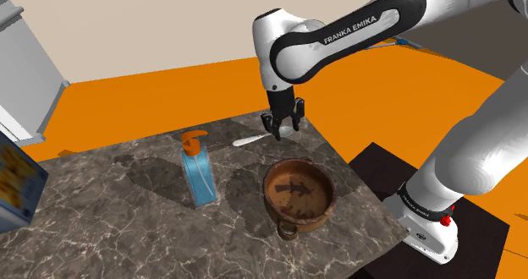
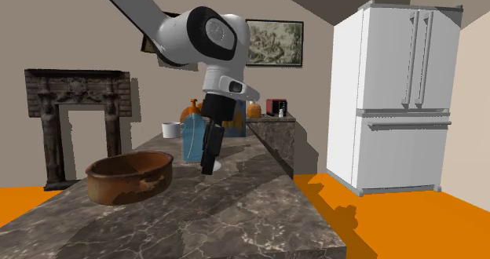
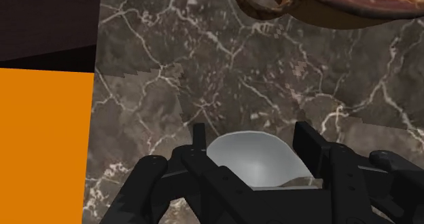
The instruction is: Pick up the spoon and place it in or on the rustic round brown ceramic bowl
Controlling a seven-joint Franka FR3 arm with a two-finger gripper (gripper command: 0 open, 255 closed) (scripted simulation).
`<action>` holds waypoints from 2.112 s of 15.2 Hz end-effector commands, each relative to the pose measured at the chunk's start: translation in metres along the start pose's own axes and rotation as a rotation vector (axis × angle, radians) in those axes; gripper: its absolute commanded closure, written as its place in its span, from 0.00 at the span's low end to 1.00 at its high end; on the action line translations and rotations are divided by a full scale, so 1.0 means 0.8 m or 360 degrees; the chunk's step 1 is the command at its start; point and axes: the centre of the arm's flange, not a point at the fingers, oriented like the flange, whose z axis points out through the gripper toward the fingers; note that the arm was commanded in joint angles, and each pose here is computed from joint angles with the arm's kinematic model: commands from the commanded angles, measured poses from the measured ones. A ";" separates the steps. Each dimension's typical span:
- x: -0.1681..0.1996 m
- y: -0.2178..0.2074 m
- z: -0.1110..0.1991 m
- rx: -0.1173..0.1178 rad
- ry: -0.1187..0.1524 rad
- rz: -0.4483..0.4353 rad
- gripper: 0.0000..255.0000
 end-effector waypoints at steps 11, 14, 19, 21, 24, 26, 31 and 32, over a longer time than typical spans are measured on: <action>-0.018 0.010 -0.076 0.0000 -0.0001 0.0000 1.00; -0.022 0.013 -0.096 0.0000 -0.0001 0.0000 1.00; -0.074 0.009 -0.099 0.0000 -0.0001 0.0000 1.00; -0.106 0.006 -0.094 0.0000 -0.0001 0.0000 1.00; -0.155 0.001 -0.086 0.0000 -0.0001 0.0000 1.00; -0.187 -0.002 -0.080 0.0000 -0.0001 0.0000 1.00; -0.271 -0.011 -0.067 0.0000 -0.0001 0.0000 1.00; -0.269 -0.012 -0.060 0.0000 -0.0001 0.0000 1.00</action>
